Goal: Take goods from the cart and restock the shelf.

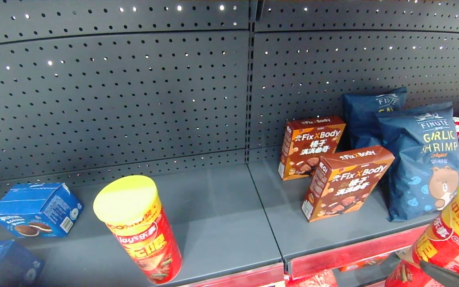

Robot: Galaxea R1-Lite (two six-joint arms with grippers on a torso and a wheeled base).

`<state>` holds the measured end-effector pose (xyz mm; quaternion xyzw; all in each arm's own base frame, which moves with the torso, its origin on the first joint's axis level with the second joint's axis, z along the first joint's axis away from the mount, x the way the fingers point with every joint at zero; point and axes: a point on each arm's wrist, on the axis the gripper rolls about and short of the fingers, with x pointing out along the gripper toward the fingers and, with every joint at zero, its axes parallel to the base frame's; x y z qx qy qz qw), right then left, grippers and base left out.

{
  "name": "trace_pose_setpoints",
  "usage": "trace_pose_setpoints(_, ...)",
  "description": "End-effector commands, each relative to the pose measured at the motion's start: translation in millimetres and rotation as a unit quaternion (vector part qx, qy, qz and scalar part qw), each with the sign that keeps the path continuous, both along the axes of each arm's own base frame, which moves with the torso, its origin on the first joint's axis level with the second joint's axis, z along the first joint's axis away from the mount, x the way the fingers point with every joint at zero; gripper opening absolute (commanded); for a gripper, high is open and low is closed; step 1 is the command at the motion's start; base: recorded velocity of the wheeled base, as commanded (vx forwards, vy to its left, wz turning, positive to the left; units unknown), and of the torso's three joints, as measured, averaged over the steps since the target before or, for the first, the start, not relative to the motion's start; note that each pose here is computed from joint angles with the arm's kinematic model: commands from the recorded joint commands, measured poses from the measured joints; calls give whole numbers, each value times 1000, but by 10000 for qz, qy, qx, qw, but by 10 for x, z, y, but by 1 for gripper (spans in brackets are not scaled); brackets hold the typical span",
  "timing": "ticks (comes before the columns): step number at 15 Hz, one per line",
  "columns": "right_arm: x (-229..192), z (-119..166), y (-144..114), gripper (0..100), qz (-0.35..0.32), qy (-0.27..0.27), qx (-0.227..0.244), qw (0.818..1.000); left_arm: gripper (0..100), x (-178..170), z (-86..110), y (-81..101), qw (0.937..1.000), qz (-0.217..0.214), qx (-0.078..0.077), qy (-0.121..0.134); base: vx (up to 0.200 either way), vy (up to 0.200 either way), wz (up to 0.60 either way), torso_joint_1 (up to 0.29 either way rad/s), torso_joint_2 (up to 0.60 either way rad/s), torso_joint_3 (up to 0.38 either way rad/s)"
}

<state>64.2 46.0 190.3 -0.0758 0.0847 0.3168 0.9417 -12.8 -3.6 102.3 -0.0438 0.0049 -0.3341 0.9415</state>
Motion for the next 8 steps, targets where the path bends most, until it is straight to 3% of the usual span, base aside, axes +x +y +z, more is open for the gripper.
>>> trace_pose_setpoints(1,4,29,3,0,4,-72,49,10000,100,-157,-107,57,9993,55,-92,-355,0,0,0,0,0,0)
trace_pose_setpoints(3,3,43,2,0,4,-116,80,9999,100,-147,-137,55,9995,71,-60,-307,0,0,0,0,0,0)
trace_pose_setpoints(4,1,55,6,0,27,-140,98,9998,100,-122,-207,53,9993,229,91,-278,0,0,0,0,0,0)
trace_pose_setpoints(8,53,162,45,0,50,-364,260,9990,100,-104,-206,85,9938,1059,164,-305,0,0,0,0,0,0)
